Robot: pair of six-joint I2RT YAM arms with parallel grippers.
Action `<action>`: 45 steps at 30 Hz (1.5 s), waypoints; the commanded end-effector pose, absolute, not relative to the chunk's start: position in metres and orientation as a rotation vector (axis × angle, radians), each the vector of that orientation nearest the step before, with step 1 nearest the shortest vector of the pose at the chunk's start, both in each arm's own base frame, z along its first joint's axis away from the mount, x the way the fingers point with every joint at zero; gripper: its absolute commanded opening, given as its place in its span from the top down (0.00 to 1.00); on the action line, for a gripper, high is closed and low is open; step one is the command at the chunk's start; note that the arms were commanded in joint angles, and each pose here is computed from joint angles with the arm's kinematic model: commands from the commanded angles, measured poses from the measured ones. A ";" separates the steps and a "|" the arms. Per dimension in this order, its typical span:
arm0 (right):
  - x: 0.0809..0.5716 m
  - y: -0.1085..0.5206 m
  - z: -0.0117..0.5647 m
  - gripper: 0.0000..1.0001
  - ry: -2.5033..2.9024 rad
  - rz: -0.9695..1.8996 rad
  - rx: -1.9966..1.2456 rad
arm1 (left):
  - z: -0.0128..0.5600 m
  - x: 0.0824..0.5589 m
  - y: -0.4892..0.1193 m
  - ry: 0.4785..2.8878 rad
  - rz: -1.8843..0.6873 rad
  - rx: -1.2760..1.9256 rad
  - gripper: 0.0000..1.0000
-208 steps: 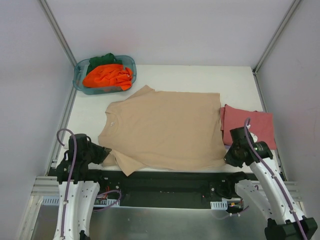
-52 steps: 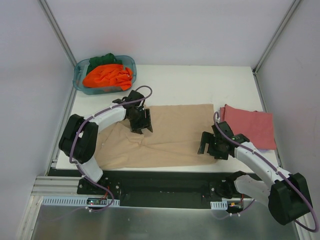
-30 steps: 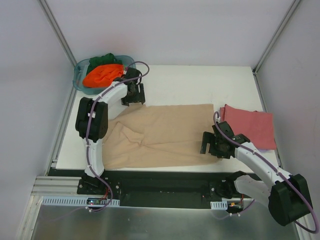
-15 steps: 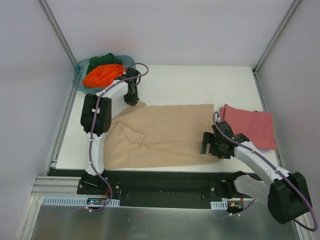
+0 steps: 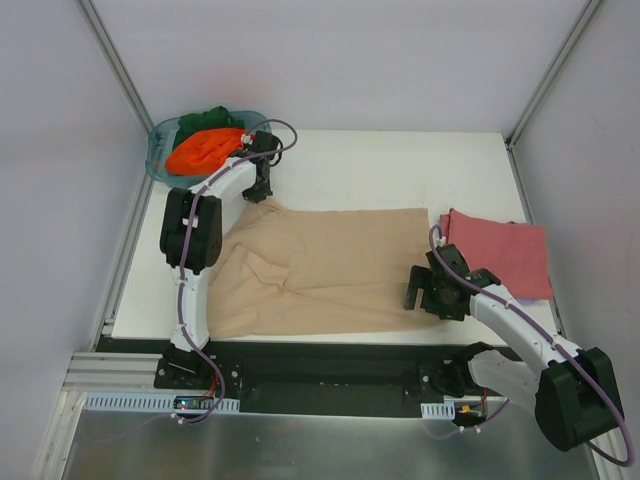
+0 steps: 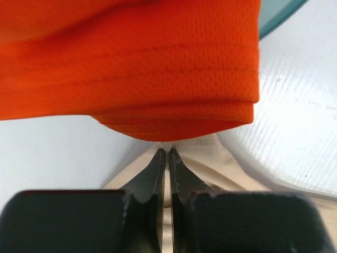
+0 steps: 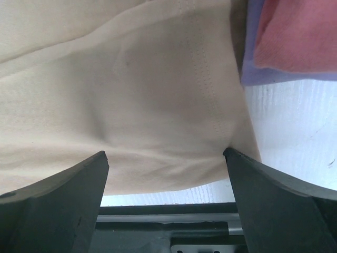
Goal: Fold and stack the t-shirts
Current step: Grap the side of the flattened tshirt furthest away from the robot with both arms
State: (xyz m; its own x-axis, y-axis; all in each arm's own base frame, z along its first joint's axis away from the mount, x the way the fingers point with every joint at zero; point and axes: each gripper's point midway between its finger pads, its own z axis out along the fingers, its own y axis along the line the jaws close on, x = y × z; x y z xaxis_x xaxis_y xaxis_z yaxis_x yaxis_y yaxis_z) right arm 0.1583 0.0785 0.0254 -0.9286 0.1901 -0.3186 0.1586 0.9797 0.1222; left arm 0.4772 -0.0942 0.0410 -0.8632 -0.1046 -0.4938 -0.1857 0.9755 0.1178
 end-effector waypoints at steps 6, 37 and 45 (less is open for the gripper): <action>0.147 0.063 0.023 0.04 2.829 0.038 0.300 | 0.112 0.525 -0.085 2.394 0.225 -0.041 1.00; 0.145 0.068 0.027 0.04 2.804 0.110 0.270 | 0.138 0.403 -0.156 2.315 -0.023 0.153 1.00; 0.147 0.074 0.028 0.04 2.787 0.172 0.228 | 0.121 0.312 -0.166 2.471 -0.257 -0.082 1.00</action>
State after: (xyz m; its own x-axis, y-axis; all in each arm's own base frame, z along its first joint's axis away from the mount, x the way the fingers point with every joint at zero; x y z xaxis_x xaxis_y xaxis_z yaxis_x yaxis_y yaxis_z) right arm 0.1507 0.0734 0.0281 -0.9229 0.1918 -0.3338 0.1543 0.9787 0.1357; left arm 0.3562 -0.1617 0.1351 -0.7191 0.0344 -0.6941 0.1135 0.9912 -0.0686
